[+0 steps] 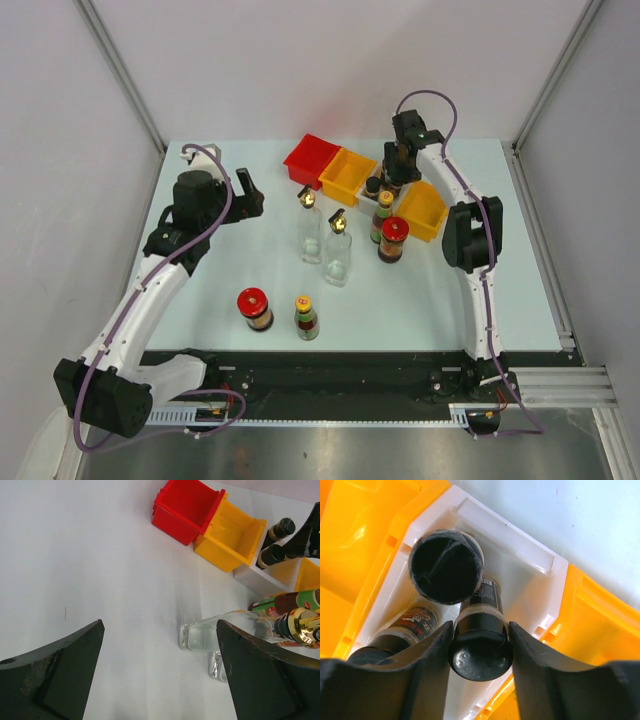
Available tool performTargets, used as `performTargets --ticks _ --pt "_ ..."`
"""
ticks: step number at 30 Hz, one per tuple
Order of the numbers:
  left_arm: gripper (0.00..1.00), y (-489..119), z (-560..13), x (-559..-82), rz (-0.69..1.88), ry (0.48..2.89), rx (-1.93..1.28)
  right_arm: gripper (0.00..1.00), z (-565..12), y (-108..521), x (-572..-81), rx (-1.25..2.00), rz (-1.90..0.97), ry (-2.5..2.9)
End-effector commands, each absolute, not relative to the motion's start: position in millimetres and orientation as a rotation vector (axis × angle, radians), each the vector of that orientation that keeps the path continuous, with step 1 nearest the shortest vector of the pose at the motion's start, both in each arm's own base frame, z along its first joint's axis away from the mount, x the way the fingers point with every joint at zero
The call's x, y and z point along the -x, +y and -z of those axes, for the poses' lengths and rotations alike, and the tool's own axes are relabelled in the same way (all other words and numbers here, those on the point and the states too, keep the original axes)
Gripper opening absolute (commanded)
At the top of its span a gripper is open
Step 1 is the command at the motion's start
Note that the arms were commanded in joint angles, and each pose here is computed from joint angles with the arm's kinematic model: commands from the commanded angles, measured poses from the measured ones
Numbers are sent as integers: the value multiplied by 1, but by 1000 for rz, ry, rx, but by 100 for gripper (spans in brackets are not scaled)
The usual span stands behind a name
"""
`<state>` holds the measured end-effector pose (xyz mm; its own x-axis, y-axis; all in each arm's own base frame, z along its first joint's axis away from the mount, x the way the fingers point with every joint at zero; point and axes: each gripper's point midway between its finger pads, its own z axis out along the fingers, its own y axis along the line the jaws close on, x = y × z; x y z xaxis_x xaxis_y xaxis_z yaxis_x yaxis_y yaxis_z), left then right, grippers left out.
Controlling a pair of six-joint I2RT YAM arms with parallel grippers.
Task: Organize the condiment bottles
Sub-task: Place the bottle in the storage box.
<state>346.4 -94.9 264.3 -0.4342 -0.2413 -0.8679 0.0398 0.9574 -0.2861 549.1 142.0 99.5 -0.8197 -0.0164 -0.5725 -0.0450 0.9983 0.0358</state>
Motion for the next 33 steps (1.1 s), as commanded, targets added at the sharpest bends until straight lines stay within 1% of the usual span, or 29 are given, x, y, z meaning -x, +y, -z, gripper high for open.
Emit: performTargets --ticks 1,2,3,6,16,22,26,29,30,31,32,33 --pt "100 -91 -278 -349 308 1957 137 56 -106 137 -548 33 -46 2538" --pt "100 -91 -278 -350 308 1959 139 59 -108 137 -548 33 -42 2534" --pt "100 -91 -279 -350 311 1956 138 65 -110 137 -548 33 -37 2532" --pt "100 -91 -278 -350 312 1958 140 70 -118 136 -548 29 -34 2516" --pt "100 -90 -279 -349 313 1954 143 71 -140 134 -551 -2 -33 2466" --pt "100 -90 -279 -349 314 1954 144 72 -182 133 -552 -38 -51 2371" --pt "100 -90 -279 -348 313 1953 145 74 -214 130 -552 -82 -66 2288" --pt "100 -90 -280 -347 313 1951 145 75 -241 128 -547 -106 -86 2228" --pt "100 -89 -280 -347 313 1950 145 75 -242 127 -544 -111 -84 2227" --pt "100 -90 -281 -346 317 1947 143 77 -259 125 -540 -115 -95 2190" --pt "100 -90 -281 -346 319 1947 142 87 -265 125 -536 -111 -96 2179" --pt "100 -90 -282 -346 319 1946 142 92 -258 124 -529 -89 -76 2196"
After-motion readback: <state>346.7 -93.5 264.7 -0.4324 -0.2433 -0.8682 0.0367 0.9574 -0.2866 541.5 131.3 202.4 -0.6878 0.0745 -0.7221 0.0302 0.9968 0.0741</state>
